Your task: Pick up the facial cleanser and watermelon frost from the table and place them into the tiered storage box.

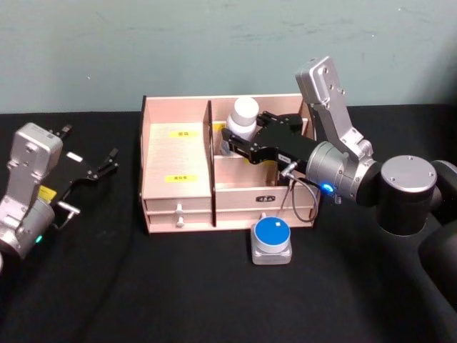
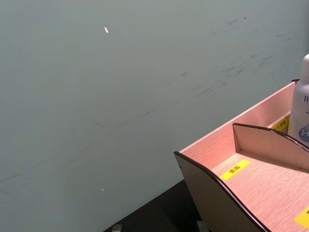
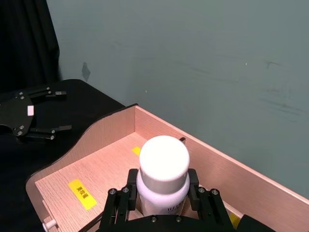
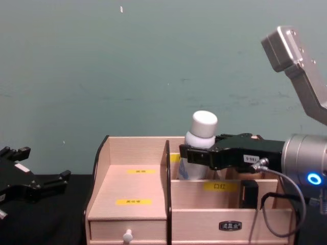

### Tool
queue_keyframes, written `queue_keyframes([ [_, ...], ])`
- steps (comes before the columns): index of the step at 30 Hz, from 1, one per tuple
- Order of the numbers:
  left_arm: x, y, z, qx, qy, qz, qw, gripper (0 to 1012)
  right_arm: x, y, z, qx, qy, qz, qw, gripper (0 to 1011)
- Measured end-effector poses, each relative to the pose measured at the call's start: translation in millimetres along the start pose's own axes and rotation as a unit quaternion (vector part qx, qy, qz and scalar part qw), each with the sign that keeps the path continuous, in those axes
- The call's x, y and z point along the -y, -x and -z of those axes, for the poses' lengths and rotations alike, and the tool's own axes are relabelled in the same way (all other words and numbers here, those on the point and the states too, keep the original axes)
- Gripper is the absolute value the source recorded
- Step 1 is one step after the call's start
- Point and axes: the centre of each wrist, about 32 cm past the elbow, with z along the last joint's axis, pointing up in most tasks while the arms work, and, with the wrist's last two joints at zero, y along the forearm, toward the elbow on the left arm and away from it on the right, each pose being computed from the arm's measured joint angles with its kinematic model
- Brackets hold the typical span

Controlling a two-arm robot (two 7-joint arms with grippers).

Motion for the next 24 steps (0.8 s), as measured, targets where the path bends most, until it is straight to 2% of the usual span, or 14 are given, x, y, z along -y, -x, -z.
queue_keyframes([
  [5, 0.0, 0.0, 0.0, 0.000, 0.000, 0.000, 1.0000, 1001, 0.1, -0.1, 0.1, 0.000, 0.000, 0.000, 1.0000, 730],
  [6, 0.0, 0.0, 0.0, 0.000, 0.000, 0.000, 1.0000, 1002, 0.1, 0.0, 0.1, 0.000, 0.000, 0.000, 1.0000, 787],
  [8, 0.0, 0.0, 0.0, 0.000, 0.000, 0.000, 1.0000, 1001, 0.2, -0.1, 0.1, 0.000, 0.000, 0.000, 1.0000, 825],
  [9, 0.0, 0.0, 0.0, 0.000, 0.000, 0.000, 1.0000, 1001, 0.2, -0.1, 0.0, 0.000, 0.000, 0.000, 1.0000, 875],
  [10, 0.0, 0.0, 0.0, 0.000, 0.000, 0.000, 1.0000, 1001, 0.2, -0.1, 0.0, 0.000, 0.000, 0.000, 1.0000, 875],
  [15, 0.0, 0.0, 0.0, 0.000, 0.000, 0.000, 1.0000, 1001, 0.8, -0.6, -0.8, 0.002, -0.005, 0.001, 1.0000, 1002],
  [20, 0.0, 0.0, 0.0, 0.000, 0.000, 0.000, 1.0000, 1001, 5.5, -2.2, -7.6, 0.014, -0.020, 0.006, 0.9997, 1002],
  [24, 0.0, 0.0, 0.0, 0.000, 0.000, 0.000, 1.0000, 1001, 13.0, -3.0, -19.3, 0.031, -0.034, 0.007, 0.9989, 1002],
])
